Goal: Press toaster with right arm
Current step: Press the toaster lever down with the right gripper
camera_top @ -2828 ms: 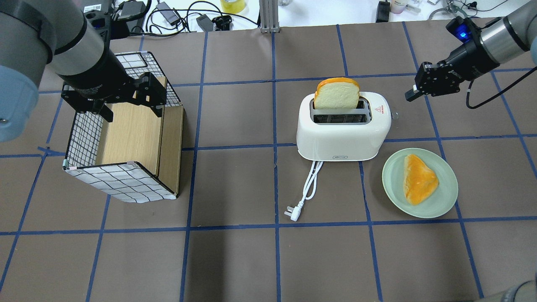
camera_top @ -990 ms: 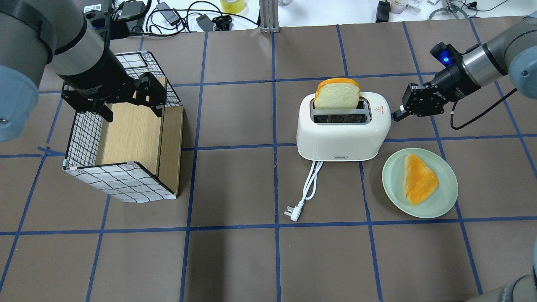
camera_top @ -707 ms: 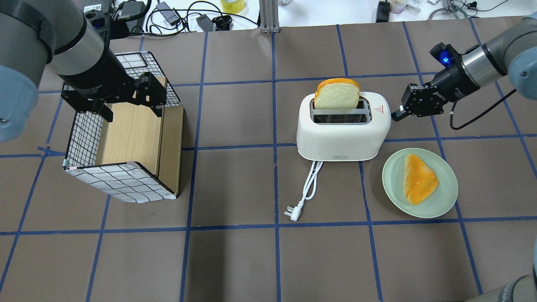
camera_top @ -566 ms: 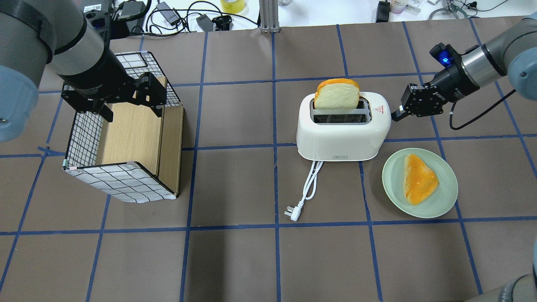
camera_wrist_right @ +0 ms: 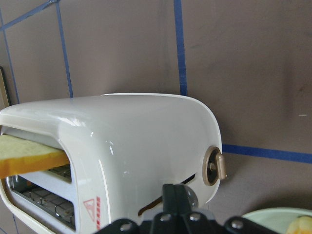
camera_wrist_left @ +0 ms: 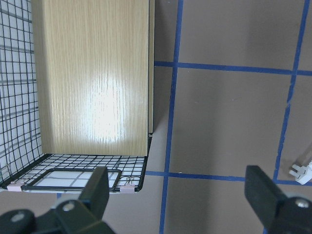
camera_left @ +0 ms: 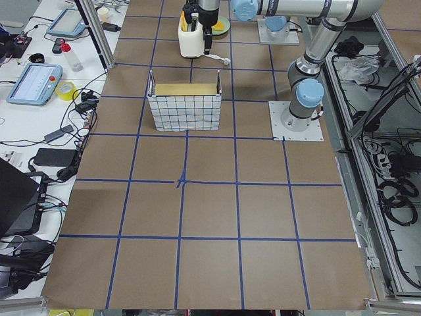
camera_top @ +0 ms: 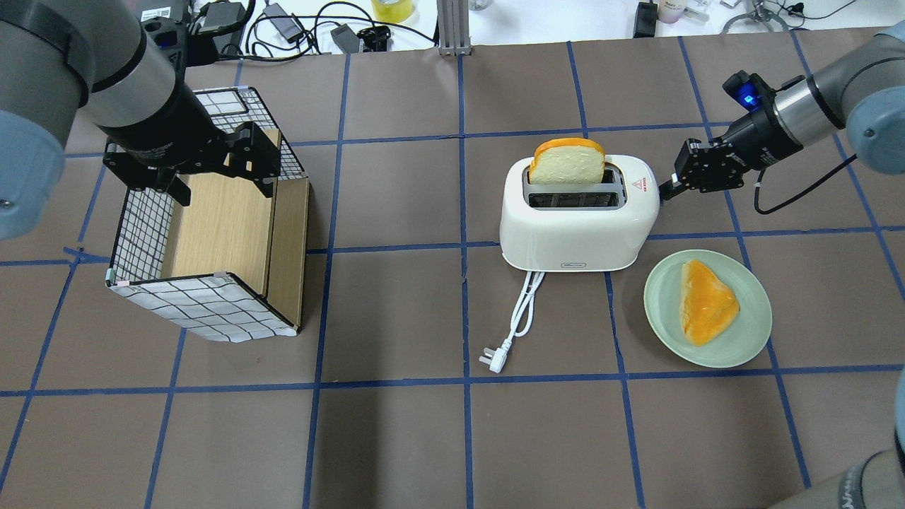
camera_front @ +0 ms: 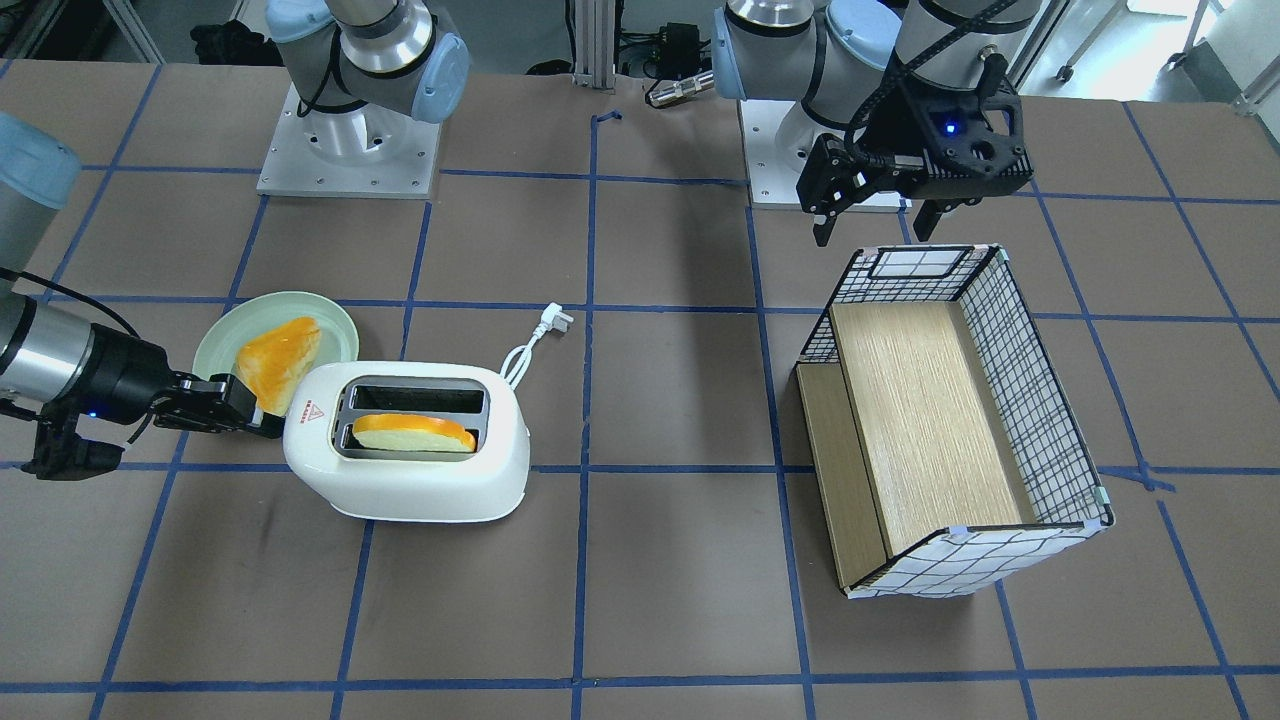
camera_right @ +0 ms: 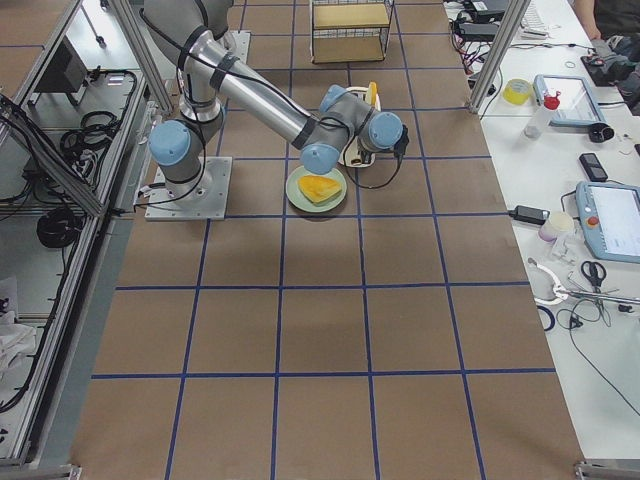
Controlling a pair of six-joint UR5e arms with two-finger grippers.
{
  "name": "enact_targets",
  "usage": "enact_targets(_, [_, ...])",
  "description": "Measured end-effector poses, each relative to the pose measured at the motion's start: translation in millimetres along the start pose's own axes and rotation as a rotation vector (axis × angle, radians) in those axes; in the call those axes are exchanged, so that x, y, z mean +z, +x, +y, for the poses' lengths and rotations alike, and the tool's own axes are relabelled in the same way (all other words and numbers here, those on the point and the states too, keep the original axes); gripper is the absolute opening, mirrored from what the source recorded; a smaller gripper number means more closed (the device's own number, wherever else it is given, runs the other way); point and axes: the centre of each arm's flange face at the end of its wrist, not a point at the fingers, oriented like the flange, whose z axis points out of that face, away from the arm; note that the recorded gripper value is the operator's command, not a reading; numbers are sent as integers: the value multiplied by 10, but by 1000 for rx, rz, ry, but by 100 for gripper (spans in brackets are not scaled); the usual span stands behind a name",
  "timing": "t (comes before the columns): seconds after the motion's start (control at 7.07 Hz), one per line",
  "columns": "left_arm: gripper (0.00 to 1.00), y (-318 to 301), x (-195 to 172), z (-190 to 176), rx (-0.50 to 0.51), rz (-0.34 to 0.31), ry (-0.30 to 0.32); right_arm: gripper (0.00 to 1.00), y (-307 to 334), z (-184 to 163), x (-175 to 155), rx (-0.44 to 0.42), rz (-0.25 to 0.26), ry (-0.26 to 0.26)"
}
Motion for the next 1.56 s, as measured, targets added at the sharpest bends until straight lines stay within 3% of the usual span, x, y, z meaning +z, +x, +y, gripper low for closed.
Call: enact_targets(1.56, [100,0,-4,3,0,0,1,0,246,-81,286,30,-2,-62])
